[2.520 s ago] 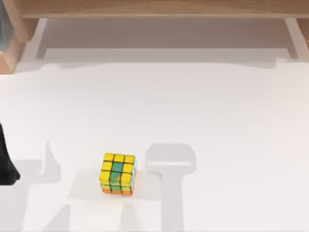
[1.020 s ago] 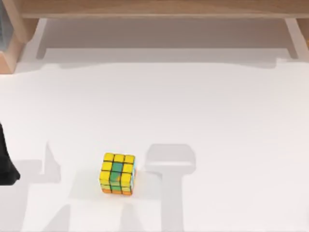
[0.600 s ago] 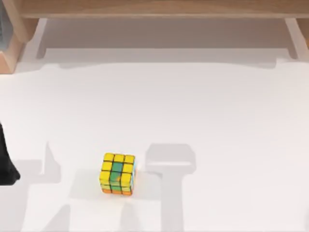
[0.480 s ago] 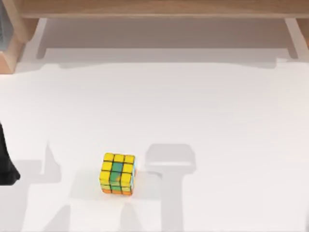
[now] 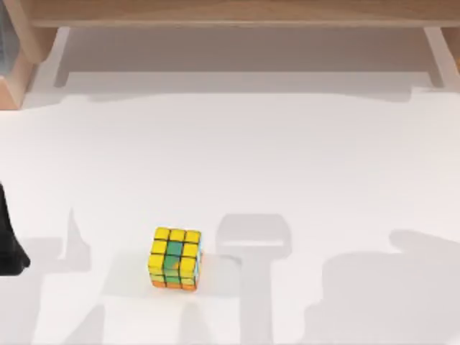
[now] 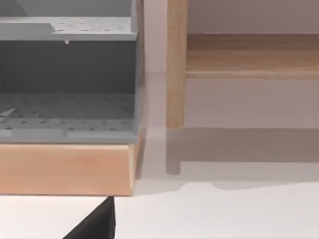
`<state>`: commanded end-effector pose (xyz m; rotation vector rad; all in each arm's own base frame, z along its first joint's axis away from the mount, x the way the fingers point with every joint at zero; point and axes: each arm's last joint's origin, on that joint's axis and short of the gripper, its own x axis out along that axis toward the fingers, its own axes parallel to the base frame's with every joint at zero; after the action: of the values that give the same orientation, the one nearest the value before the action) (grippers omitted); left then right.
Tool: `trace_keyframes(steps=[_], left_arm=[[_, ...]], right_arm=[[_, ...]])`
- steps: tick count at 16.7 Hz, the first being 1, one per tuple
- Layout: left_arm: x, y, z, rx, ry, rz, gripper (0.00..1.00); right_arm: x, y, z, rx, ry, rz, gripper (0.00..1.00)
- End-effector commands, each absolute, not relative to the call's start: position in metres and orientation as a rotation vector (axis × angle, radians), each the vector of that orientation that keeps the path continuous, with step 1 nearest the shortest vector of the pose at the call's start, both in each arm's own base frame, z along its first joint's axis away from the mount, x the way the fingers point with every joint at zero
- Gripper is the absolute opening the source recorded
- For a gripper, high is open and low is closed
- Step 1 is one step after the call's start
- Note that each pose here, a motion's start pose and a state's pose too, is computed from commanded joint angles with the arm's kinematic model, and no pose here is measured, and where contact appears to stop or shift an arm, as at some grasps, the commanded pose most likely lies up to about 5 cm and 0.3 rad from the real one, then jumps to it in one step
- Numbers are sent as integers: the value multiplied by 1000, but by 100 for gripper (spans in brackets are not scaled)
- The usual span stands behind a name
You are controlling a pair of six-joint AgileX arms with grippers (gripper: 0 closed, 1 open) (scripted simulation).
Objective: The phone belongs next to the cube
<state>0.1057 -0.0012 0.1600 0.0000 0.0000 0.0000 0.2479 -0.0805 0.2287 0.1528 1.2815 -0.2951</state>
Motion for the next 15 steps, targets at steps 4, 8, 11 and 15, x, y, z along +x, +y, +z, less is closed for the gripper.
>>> trace_keyframes(steps=[4, 8, 11, 15], left_arm=[[106, -1, 160, 0, 0, 0, 100], [106, -1, 160, 0, 0, 0, 100], [106, -1, 160, 0, 0, 0, 100], [106, -1, 160, 0, 0, 0, 100]], right_arm=[[279, -38, 248, 154, 1257, -247, 0], [303, 17, 256, 157, 1276, -182, 0], [313, 65, 255, 154, 1311, -132, 0], [315, 129, 245, 135, 1375, -75, 0]])
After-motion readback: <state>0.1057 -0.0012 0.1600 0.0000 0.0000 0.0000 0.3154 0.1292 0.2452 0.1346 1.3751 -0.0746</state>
